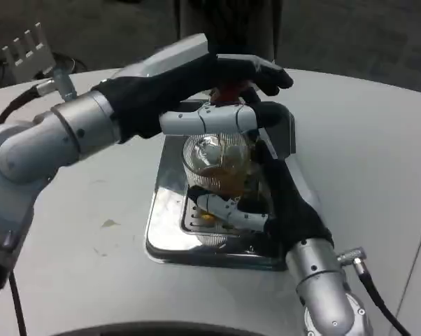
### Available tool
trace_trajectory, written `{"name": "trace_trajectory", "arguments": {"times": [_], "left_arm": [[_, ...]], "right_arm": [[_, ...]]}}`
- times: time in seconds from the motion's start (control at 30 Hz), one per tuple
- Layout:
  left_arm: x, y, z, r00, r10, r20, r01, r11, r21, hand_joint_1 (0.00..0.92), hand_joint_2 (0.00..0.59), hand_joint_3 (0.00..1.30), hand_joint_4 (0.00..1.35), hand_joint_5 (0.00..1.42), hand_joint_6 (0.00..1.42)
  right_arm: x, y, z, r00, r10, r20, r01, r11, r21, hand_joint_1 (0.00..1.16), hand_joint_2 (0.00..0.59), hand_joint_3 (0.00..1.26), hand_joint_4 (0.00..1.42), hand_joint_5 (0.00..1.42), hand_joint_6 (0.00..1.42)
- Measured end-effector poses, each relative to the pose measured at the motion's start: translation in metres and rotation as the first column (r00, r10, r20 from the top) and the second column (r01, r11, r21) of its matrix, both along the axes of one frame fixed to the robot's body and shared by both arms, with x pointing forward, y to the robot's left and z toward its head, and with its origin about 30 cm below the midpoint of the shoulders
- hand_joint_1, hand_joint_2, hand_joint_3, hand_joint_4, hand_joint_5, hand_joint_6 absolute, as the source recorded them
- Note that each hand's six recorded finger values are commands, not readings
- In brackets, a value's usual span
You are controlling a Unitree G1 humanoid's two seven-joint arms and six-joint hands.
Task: Grasp the cup under the faucet to collect the drink, then remove the cup.
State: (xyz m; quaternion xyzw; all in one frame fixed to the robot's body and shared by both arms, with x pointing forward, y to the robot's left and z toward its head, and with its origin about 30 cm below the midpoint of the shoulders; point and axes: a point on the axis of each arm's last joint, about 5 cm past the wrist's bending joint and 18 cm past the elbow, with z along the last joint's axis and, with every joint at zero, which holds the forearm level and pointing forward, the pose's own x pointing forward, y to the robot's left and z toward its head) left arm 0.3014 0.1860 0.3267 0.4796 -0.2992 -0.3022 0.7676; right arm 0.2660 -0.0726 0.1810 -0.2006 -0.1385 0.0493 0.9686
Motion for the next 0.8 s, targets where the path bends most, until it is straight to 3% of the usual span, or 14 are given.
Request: {"name": "trace_trajectory", "arguments": {"times": [0.57, 0.8], "left_arm": [[0.0004, 0.0002, 0.0030, 1.000, 0.001, -0.001, -0.001, 1.000, 0.008, 0.000, 0.150, 0.28, 0.26, 0.33, 0.41], [0.0010, 0.0002, 0.0048, 1.000, 0.000, -0.003, 0.000, 1.000, 0.013, 0.000, 0.151, 0.29, 0.26, 0.33, 0.41]], "right_arm": [[0.0053, 0.0086, 0.0013, 0.9997, 0.024, 0.004, -0.025, 0.999, 0.041, 0.79, 0.185, 0.00, 0.04, 0.10, 0.15], [0.0070, 0.0098, 0.0000, 0.9999, 0.017, 0.002, -0.017, 0.999, 0.042, 0.79, 0.185, 0.00, 0.04, 0.10, 0.16]]}}
